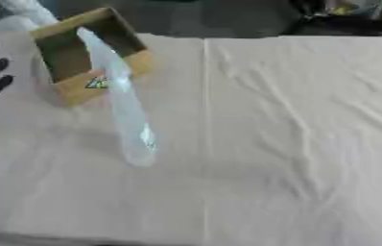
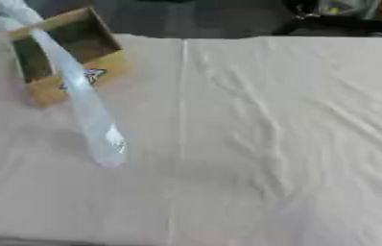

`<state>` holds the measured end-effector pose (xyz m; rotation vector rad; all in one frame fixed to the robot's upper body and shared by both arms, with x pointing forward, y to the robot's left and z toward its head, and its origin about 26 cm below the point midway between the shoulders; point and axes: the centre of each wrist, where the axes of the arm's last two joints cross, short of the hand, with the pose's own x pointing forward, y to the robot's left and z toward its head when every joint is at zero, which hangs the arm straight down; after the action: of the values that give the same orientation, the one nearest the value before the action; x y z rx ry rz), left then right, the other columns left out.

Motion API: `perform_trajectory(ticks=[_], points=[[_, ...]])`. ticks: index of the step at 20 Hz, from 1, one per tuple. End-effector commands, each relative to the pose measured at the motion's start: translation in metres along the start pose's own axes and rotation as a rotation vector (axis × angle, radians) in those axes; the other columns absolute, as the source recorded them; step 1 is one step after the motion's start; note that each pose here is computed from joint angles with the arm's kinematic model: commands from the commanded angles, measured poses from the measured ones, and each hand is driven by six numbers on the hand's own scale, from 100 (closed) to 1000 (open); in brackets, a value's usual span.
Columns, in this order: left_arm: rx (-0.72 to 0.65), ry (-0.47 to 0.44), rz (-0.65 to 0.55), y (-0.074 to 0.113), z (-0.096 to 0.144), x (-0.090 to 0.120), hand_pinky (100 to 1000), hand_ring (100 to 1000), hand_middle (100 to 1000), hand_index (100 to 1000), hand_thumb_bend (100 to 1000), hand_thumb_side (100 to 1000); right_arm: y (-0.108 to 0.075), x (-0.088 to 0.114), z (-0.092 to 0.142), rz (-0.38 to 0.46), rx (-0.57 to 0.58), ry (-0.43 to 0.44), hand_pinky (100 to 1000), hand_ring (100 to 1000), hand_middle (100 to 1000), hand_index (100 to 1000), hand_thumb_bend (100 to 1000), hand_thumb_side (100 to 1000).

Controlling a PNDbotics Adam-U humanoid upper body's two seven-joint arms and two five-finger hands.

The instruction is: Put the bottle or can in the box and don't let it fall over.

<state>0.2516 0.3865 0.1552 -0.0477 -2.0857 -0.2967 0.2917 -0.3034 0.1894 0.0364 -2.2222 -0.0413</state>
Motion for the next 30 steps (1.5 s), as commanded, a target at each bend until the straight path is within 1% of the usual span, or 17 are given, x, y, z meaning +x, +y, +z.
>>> perform_trajectory(ticks=[1, 13, 17, 18, 19, 22, 24, 27, 30], points=[[-0.023, -0.015, -0.007, 0.001, -0.004, 0.006, 1000, 1000, 1000, 843, 153, 870, -0.003, 0.011, -0.004, 0.019, 0.013, -0.028, 1000, 1000, 958, 1000, 100, 470], [-0.043, 0.002, -0.004, 0.0, -0.004, 0.004, 1000, 1000, 1000, 844, 151, 880, -0.003, 0.011, -0.004, 0.019, 0.014, -0.024, 1000, 1000, 958, 1000, 100, 470], [-0.073, 0.031, -0.04, -0.001, -0.004, 0.001, 1000, 1000, 1000, 854, 124, 866, -0.003, 0.011, -0.004, 0.02, 0.016, -0.023, 1000, 1000, 958, 1000, 100, 470], [-0.084, 0.045, -0.05, -0.002, -0.004, -0.001, 1000, 1000, 1000, 890, 121, 870, -0.003, 0.011, -0.004, 0.021, 0.016, -0.023, 1000, 1000, 958, 1000, 100, 470], [-0.099, 0.065, -0.057, -0.003, -0.003, -0.003, 1000, 1000, 1000, 901, 118, 875, -0.003, 0.011, -0.004, 0.021, 0.017, -0.023, 1000, 1000, 958, 1000, 100, 470], [-0.162, 0.15, -0.072, -0.01, -0.003, -0.015, 1000, 1000, 1000, 903, 114, 907, -0.002, 0.011, -0.004, 0.02, 0.021, -0.023, 1000, 1000, 958, 1000, 100, 470], [-0.206, 0.189, -0.081, -0.015, -0.004, -0.019, 1000, 1000, 1000, 892, 107, 910, -0.002, 0.011, -0.004, 0.019, 0.023, -0.022, 1000, 1000, 958, 1000, 100, 470], [-0.25, 0.219, -0.104, -0.023, -0.006, -0.024, 1000, 1000, 1000, 890, 112, 924, -0.002, 0.011, -0.004, 0.018, 0.025, -0.021, 1000, 1000, 958, 1000, 100, 470], [-0.265, 0.22, -0.12, -0.029, -0.008, -0.026, 1000, 1000, 1000, 909, 127, 933, -0.001, 0.01, -0.004, 0.018, 0.027, -0.02, 1000, 1000, 958, 1000, 100, 470]])
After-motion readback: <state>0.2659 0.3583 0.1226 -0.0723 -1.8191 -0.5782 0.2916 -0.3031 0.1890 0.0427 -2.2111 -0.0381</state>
